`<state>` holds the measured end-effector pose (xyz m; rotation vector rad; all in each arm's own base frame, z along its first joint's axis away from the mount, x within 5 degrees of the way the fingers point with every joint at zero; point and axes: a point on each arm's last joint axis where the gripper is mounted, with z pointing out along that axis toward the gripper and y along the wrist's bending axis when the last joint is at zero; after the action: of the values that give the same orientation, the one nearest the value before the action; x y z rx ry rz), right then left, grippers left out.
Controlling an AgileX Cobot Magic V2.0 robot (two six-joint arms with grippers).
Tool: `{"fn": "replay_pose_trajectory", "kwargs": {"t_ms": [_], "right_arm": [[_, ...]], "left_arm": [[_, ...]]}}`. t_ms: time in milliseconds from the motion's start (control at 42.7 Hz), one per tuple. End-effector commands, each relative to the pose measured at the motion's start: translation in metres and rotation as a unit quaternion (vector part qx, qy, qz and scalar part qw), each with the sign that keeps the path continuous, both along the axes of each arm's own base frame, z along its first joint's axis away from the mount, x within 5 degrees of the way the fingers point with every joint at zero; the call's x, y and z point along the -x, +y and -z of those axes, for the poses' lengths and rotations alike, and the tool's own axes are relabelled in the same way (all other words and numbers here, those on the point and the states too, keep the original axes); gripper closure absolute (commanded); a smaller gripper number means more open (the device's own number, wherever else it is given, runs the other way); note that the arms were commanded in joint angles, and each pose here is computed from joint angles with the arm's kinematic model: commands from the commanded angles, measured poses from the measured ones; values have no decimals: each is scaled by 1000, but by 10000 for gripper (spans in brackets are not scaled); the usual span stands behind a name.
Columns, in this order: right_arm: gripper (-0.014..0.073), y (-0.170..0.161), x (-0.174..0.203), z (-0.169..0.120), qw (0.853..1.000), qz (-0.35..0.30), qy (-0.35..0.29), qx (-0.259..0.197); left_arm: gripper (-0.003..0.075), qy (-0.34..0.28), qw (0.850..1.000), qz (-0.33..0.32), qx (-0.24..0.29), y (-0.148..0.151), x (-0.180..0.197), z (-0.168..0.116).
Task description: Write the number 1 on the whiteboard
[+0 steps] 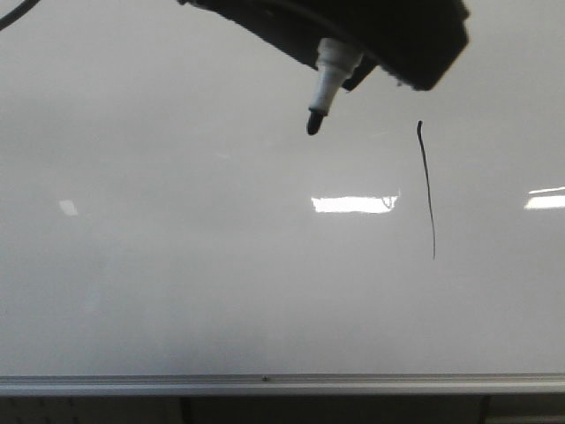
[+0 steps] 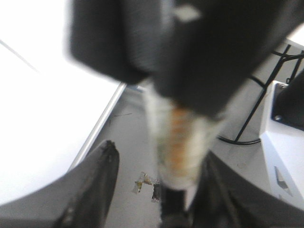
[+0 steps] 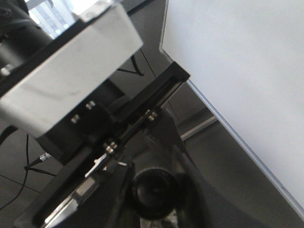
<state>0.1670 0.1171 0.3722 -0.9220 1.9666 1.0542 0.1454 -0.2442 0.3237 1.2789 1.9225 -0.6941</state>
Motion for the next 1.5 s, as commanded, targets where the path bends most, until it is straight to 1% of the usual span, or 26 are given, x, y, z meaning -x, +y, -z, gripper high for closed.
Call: {"fn": "replay_pose_trajectory", "kwargs": {"t_ms": [0, 47, 117, 188, 234, 258, 656, 703, 727, 797, 891, 961, 1031, 1102, 1148, 1195, 1289, 1383, 1477], "right_arm": [[655, 0, 5, -19, 999, 1, -25, -37], [655, 0, 5, -19, 999, 1, -25, -37], [655, 0, 5, -19, 999, 1, -25, -37], [655, 0, 4, -19, 999, 3, -26, -38], [655, 0, 4, -19, 999, 5, -27, -38], [655, 0, 4, -19, 999, 6, -27, -38], [655, 0, 2, -20, 999, 14, -31, -39], [638, 0, 2, -20, 999, 14, -31, -39], [622, 0, 2, -20, 999, 14, -31, -39], [530, 0, 2, -20, 999, 14, -31, -39], [365, -1, 1, -20, 998, 20, -34, -40], [267, -1, 0, -20, 998, 25, -36, -41], [204, -1, -2, -21, 998, 36, -41, -42], [175, -2, -4, -22, 997, 50, -48, -44], [171, -3, -5, -23, 996, 61, -55, -46], [171, -5, -6, -25, 994, 75, -65, -49], [171, -9, -4, -31, 990, 102, -88, -52], [178, -14, -2, -34, 983, 136, -111, -57], [223, -21, 3, -33, 974, 172, -133, -56]], "left_arm": [[438, -16, 999, -30, 42, 8, -9, -22], [465, -15, 998, -36, 41, 11, -11, -22], [540, -16, 998, -38, 44, 13, -12, -23], [646, -19, 998, -36, 42, 13, -12, -24], [732, -22, 999, -29, 37, 13, -11, -23], [737, -23, 999, -27, 36, 13, -11, -23], [738, -40, 999, -11, 26, 13, -10, -22], [738, -40, 999, -11, 26, 13, -10, -22], [739, -40, 999, -11, 26, 13, -10, -22], [739, -40, 999, -11, 26, 13, -10, -22], [739, -40, 999, -11, 26, 13, -10, -22], [739, -40, 999, -11, 26, 13, -10, -22], [739, -40, 999, -11, 26, 13, -10, -22], [740, -40, 999, -14, 26, 14, -12, -22], [740, -40, 999, -20, 26, 16, -14, -22], [740, -38, 998, -33, 26, 20, -20, -22], [741, -26, 996, -84, 31, 34, -38, -22], [741, -19, 988, -149, 32, 57, -61, -22], [741, -19, 978, -208, 29, 83, -81, -19]]}}
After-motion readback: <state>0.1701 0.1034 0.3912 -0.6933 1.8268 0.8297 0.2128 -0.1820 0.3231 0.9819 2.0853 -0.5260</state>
